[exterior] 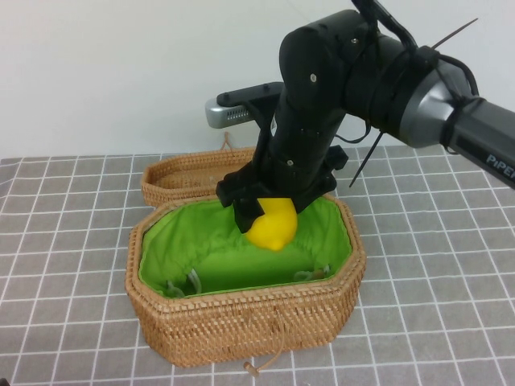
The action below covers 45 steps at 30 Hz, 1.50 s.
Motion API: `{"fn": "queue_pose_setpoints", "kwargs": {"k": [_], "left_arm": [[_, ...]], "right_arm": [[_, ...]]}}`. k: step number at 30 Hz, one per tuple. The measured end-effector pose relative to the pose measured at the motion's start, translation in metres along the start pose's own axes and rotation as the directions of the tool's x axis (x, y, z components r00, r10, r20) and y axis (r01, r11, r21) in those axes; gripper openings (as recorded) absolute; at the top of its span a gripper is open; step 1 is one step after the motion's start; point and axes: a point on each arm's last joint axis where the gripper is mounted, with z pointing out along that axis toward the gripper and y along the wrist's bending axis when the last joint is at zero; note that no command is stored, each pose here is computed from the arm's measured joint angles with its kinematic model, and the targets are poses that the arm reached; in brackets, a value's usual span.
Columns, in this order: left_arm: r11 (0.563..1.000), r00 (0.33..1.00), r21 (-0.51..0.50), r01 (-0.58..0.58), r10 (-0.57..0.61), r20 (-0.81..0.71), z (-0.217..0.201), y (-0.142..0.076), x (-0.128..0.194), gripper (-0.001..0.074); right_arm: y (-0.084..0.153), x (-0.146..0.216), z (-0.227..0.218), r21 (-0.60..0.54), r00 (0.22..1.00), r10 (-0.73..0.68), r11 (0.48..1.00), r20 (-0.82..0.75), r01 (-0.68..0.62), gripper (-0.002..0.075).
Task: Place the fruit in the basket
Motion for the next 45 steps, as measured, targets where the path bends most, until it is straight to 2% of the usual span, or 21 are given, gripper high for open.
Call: {"fn": "queue_pose_setpoints", "kwargs": {"k": [6,14,16,19,21,22,24,26,33,37,43,45], "left_arm": [[1.0,1.0,0.0,0.0,0.0,0.0,0.0,0.0,0.0,0.0001],[1.0,1.0,0.0,0.0,0.0,0.0,0.0,0.0,0.0,0.0001],[1.0,1.0,0.0,0.0,0.0,0.0,0.0,0.0,0.0,0.0001],[1.0,1.0,0.0,0.0,0.0,0.0,0.0,0.0,0.0,0.0001],[1.0,1.0,0.0,0.0,0.0,0.0,0.0,0.0,0.0,0.0001],[1.0,1.0,0.0,0.0,0.0,0.0,0.0,0.0,0.0,0.0001],[1.0,1.0,0.0,0.0,0.0,-0.002,0.0,0.0,0.0,0.0001],[1.0,1.0,0.0,0.0,0.0,-0.002,0.0,0.0,0.0,0.0001],[1.0,1.0,0.0,0.0,0.0,-0.002,0.0,0.0,0.0,0.0001],[1.0,1.0,0.0,0.0,0.0,-0.002,0.0,0.0,0.0,0.0],[1.0,1.0,0.0,0.0,0.0,-0.002,0.0,0.0,0.0,0.0001],[1.0,1.0,0.0,0.0,0.0,-0.002,0.0,0.0,0.0,0.0001]], "right_arm": [[0.0,0.0,0.0,0.0,1.0,-0.013,1.0,0.0,0.013,0.0679],[0.0,0.0,0.0,0.0,0.999,-0.033,0.999,0.0,0.033,0.0682],[0.0,0.0,-0.003,-0.001,0.999,-0.034,0.999,0.006,0.034,0.062],[0.001,0.0,-0.012,-0.015,0.998,-0.062,0.998,0.024,0.062,0.0389],[0.003,0.0,-0.022,-0.025,0.996,-0.074,0.997,0.044,0.075,0.0185],[0.003,0.0,-0.027,-0.025,0.995,-0.083,0.996,0.053,0.085,0.0121],[0.003,0.001,-0.04,-0.023,0.986,-0.146,0.989,0.08,0.148,0.0052],[0.004,0.002,-0.052,-0.022,0.969,-0.224,0.974,0.107,0.227,0.0024],[0.005,0.006,-0.087,-0.013,0.94,-0.292,0.954,0.178,0.299,0.0003],[0.004,0.018,-0.121,0.002,0.914,-0.333,0.94,0.23,0.341,0.0003],[-0.003,0.067,-0.159,0.014,0.883,-0.345,0.933,0.317,0.36,0.0003],[-0.008,0.095,-0.165,0.016,0.88,-0.34,0.935,0.333,0.355,0.0003]]}}
